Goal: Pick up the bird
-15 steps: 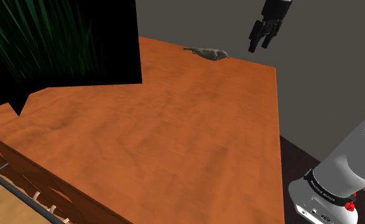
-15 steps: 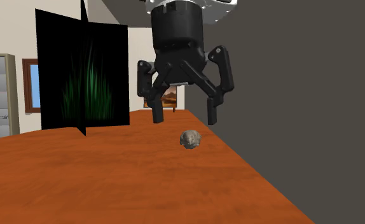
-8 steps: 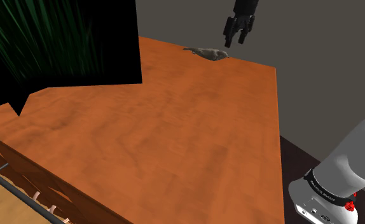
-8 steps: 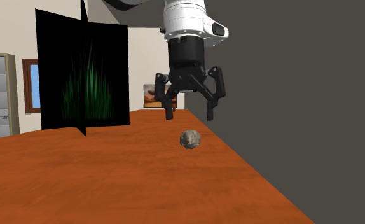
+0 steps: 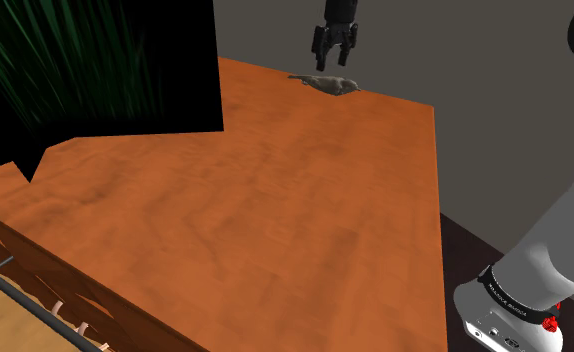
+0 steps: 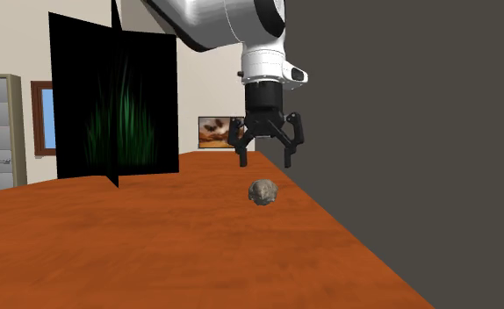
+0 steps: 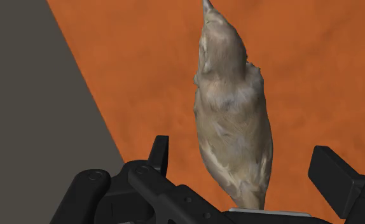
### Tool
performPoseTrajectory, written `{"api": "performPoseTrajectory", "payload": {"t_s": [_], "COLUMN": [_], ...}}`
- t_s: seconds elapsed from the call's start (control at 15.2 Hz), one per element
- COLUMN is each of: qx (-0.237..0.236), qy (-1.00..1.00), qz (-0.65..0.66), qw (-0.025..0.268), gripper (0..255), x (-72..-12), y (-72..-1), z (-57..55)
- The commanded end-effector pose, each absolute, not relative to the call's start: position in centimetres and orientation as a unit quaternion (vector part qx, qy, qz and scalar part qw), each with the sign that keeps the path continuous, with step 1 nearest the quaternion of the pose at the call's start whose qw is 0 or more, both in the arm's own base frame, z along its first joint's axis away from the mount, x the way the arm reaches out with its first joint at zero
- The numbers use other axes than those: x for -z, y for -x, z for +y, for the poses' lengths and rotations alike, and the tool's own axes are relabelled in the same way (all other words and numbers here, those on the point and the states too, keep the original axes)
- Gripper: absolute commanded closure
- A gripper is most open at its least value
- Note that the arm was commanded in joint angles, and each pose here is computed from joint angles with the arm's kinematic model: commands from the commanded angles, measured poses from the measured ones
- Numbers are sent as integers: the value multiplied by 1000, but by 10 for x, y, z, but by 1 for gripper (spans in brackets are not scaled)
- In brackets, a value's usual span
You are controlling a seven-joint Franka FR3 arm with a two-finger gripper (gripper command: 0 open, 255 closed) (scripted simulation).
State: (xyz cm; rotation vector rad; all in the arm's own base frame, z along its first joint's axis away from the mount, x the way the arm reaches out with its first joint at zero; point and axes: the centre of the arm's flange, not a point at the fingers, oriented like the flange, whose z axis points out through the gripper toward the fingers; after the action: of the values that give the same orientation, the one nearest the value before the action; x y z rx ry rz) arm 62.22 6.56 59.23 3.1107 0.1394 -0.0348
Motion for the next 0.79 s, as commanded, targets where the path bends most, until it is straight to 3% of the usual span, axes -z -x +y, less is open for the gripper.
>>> {"api": "performPoseTrajectory", "payload": {"t_s": [0.0, 0.59, 0.66, 0.73], "qx": [17, 17, 17, 17], "qy": [-999, -999, -999, -999], "qz": [48, 48, 48, 48], "qw": [13, 13, 13, 13], "gripper": [0, 0, 255, 255], "x": [-590, -550, -550, -550], "y": [-649, -649, -649, -649], "z": [75, 75, 75, 75]}}
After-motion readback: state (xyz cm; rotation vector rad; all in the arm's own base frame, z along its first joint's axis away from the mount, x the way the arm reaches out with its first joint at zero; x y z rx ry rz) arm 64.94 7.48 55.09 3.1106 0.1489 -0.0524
